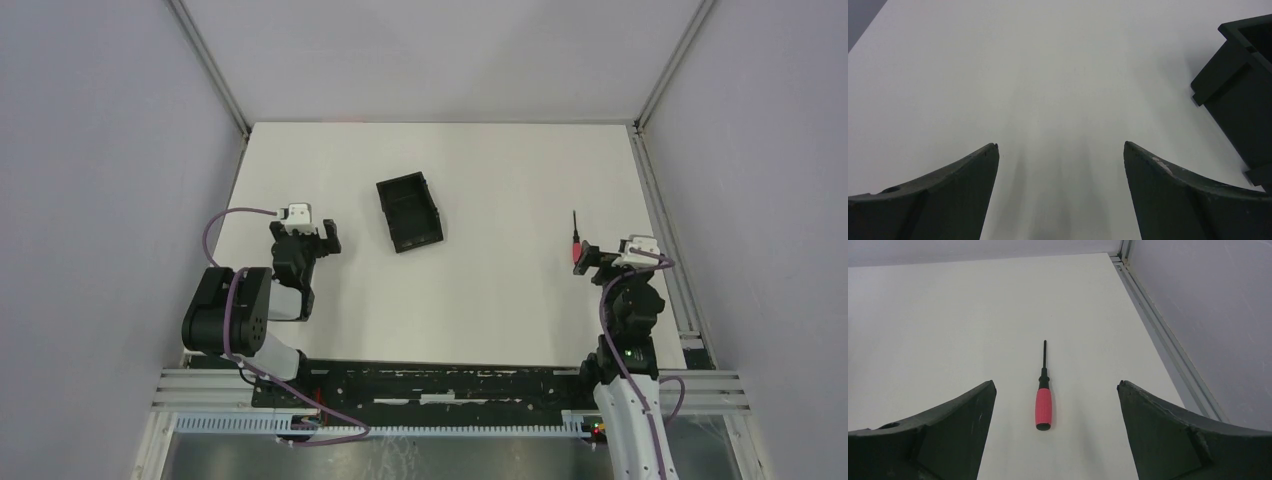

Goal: Put the screwdriver in the bin

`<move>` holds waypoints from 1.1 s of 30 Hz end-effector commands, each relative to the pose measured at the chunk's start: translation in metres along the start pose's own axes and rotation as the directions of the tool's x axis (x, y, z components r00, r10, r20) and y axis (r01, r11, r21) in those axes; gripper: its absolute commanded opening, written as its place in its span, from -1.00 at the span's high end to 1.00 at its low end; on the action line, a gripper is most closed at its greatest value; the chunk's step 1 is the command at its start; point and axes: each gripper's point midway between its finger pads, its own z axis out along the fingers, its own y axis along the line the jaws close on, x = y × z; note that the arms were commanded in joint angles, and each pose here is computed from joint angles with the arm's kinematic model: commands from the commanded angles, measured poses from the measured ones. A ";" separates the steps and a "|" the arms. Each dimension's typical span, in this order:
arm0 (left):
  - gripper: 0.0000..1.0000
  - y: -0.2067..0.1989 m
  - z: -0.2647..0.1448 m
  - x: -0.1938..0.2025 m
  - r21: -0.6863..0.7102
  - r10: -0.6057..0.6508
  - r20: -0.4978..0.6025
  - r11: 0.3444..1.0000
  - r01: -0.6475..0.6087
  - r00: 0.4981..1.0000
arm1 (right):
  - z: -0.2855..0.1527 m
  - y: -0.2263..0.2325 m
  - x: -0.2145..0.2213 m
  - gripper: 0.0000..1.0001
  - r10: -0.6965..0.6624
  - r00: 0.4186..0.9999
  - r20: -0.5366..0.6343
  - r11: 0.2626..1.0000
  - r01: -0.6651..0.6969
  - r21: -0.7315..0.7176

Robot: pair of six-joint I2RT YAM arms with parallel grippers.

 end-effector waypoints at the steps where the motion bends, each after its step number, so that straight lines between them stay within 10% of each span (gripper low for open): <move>1: -1.00 -0.001 0.004 -0.015 0.007 -0.017 0.048 1.000 0.017 0.999 | 0.002 0.000 -0.056 -0.96 0.009 0.997 0.083 1.000 -0.009 0.000; 7: -1.00 -0.001 0.004 -0.014 0.007 -0.017 0.047 1.000 0.017 0.999 | 0.023 0.017 -0.123 -0.94 -0.038 0.999 0.024 0.995 0.040 -0.095; 14: -1.00 -0.001 0.004 -0.015 0.007 -0.017 0.048 1.000 0.017 0.999 | 0.077 0.028 -0.146 -0.96 -0.084 0.878 -0.471 0.988 0.012 -0.153; 25: -1.00 -0.001 0.003 -0.015 0.007 -0.017 0.048 1.000 0.017 0.999 | 0.115 0.026 0.043 -0.85 -0.123 0.501 -0.857 0.989 -0.011 -0.148; 33: -1.00 -0.001 0.003 -0.015 0.008 -0.017 0.048 1.000 0.017 0.999 | 0.095 0.011 0.130 -0.55 -0.126 0.369 -0.921 0.992 0.053 -0.115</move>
